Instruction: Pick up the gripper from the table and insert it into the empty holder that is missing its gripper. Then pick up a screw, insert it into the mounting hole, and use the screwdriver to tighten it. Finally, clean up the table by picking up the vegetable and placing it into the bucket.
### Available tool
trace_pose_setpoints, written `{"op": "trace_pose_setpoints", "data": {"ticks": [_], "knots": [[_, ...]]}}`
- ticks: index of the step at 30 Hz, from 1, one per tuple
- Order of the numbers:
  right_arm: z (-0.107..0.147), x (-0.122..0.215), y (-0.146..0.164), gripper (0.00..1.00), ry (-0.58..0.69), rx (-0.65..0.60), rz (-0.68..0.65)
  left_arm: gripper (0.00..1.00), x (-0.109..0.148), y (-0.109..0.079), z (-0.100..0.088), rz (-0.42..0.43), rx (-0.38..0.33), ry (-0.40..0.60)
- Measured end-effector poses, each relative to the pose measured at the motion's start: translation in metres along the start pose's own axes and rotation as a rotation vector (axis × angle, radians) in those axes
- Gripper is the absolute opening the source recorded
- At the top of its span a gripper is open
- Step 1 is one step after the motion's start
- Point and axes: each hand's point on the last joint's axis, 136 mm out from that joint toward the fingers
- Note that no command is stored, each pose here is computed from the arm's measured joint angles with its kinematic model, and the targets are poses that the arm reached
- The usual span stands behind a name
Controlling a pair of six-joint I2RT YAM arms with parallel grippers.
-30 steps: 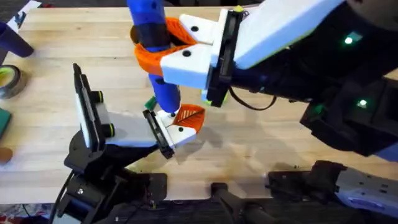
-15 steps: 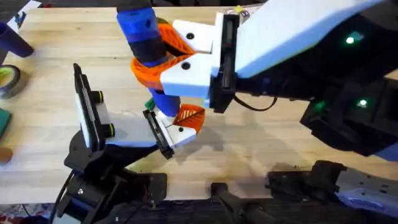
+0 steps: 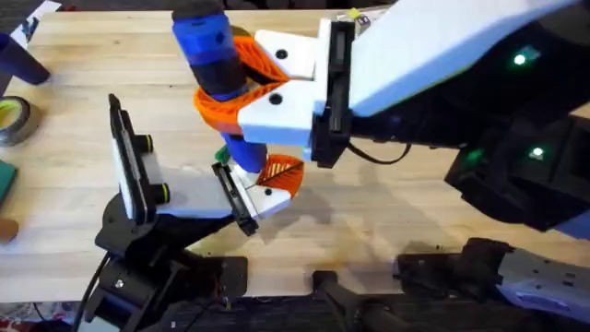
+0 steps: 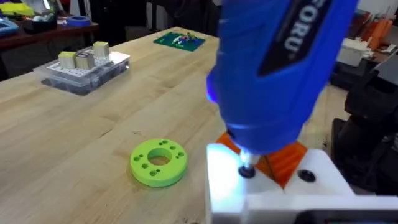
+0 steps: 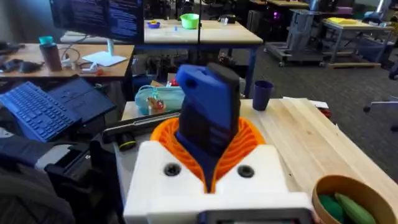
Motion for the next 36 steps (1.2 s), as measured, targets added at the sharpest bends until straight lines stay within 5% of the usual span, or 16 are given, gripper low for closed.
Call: {"op": "trace_pose_setpoints", "data": {"ticks": [11,20,29,36], "knots": [[-0.036,0.016,-0.023,0.026,-0.121,0.073,0.075,0.014,0.000,0.000,0.000,-0.001,0.000,0.000],[-0.032,0.023,-0.034,0.026,-0.101,0.066,0.101,0.014,0.000,0.000,0.000,-0.001,0.000,0.000],[0.065,0.075,-0.110,0.026,0.311,0.153,0.333,0.014,0.000,0.000,0.000,-0.001,0.000,0.000],[0.179,0.157,-0.163,0.026,0.867,0.282,0.476,0.014,0.000,0.000,0.000,-0.001,0.000,0.000]]}}
Point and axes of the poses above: each hand's point on the last joint's axis, 136 mm out from that joint toward the fingers, its own x axis back along the fingers, its own y axis along the line the jaws close on, z = x × y, and after that the axes turned 10 degrees about x, right-handed
